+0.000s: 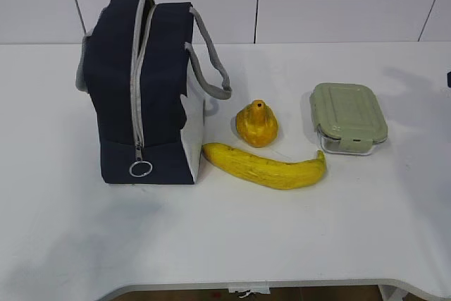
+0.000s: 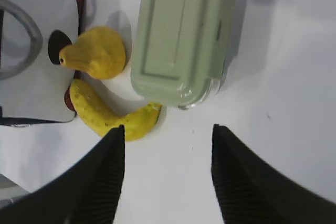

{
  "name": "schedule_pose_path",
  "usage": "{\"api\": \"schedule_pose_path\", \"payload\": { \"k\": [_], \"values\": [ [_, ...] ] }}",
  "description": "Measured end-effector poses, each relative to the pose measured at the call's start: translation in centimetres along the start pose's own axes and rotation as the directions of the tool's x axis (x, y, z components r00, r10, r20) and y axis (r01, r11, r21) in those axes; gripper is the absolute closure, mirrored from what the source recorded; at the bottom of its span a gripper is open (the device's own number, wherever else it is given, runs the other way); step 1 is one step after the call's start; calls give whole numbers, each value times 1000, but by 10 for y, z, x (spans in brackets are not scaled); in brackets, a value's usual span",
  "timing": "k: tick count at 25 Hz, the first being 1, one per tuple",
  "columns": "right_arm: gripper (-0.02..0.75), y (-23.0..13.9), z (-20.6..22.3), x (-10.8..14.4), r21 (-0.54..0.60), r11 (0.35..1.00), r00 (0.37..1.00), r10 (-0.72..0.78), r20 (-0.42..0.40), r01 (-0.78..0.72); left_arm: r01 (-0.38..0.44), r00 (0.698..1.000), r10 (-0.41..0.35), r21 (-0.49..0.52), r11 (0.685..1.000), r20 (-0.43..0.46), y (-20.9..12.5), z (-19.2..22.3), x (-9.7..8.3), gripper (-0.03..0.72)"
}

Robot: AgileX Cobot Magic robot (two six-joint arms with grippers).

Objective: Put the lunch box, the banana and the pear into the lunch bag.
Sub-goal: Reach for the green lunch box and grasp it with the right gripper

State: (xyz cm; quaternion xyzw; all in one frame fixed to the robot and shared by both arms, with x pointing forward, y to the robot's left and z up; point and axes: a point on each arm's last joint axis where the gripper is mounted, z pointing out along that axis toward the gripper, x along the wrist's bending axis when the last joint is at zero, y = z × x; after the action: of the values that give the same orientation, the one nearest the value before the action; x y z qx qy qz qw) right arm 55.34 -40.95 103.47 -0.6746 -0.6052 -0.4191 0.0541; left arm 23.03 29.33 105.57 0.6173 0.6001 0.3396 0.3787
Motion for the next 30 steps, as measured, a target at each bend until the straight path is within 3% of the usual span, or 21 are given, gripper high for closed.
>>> {"api": "schedule_pose_path", "payload": {
  "k": [10,17,23,30],
  "values": [
    [323,16,42,-70,-16,990,984,141,-112,-143,0,1000,0,0,1000,0,0,0,0,448],
    [312,17,46,-74,-22,987,980,158,-119,-162,0,1000,0,0,1000,0,0,0,0,448],
    [115,17,60,-82,-11,983,974,177,-142,-181,0,1000,0,0,1000,0,0,0,0,448],
    [127,25,94,-85,32,990,975,138,-172,-134,0,1000,0,0,1000,0,0,0,0,448]
  ]
}}
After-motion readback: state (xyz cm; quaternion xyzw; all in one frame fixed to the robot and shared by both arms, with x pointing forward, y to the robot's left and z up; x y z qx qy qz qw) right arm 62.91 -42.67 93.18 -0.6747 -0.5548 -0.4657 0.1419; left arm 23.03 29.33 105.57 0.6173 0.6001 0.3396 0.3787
